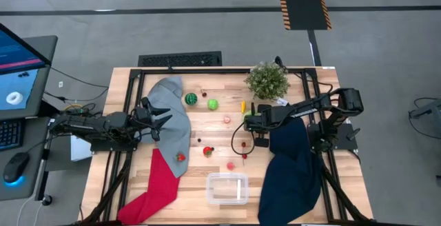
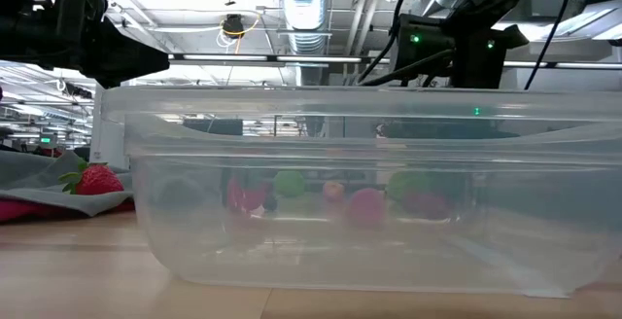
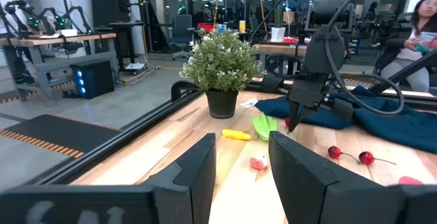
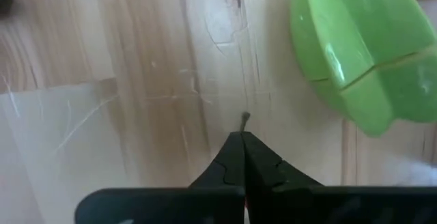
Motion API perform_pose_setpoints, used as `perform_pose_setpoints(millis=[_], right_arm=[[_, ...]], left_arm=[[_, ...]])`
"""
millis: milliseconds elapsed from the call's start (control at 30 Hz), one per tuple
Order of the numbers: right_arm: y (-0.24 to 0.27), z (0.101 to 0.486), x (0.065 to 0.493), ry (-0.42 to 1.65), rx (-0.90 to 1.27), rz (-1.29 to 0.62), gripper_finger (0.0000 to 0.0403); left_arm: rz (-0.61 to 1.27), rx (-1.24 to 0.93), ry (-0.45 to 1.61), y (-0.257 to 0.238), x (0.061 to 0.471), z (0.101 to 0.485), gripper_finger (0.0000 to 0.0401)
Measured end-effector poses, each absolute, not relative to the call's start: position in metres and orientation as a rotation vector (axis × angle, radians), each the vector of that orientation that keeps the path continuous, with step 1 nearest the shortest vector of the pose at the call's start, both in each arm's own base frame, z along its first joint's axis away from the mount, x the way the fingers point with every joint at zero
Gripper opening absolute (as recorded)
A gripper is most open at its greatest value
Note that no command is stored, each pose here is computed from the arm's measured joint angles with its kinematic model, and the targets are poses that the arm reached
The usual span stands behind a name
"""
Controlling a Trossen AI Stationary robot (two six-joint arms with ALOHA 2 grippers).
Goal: Pick and placing Produce into tupperware
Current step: Put the cherry into the transparent bin
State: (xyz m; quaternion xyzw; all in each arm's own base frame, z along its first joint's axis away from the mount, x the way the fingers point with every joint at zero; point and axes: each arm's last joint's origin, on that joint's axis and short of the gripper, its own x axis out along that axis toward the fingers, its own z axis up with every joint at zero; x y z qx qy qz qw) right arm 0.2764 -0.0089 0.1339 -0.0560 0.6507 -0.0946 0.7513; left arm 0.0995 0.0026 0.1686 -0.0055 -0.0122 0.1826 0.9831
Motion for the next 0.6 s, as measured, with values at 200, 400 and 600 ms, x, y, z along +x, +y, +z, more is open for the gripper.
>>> perform_pose_setpoints(millis=[200, 400, 600], right_arm=[[-0.002, 0.144, 0.285, 1.39, -0.152, -0.198, 0.001], [0.013, 0.162, 0.297, 1.342, -0.18, -0.16, 0.001], [0.041, 0.177, 0.306, 1.281, -0.177, -0.093, 0.001]], left_arm=[[0.367, -0.011, -0.024, 0.003, 0.1, 0.169, 0.0127], [0.367, -0.011, -0.024, 0.003, 0.1, 0.169, 0.0127], [0.367, -0.011, -0.024, 0.003, 0.1, 0.169, 0.0127]])
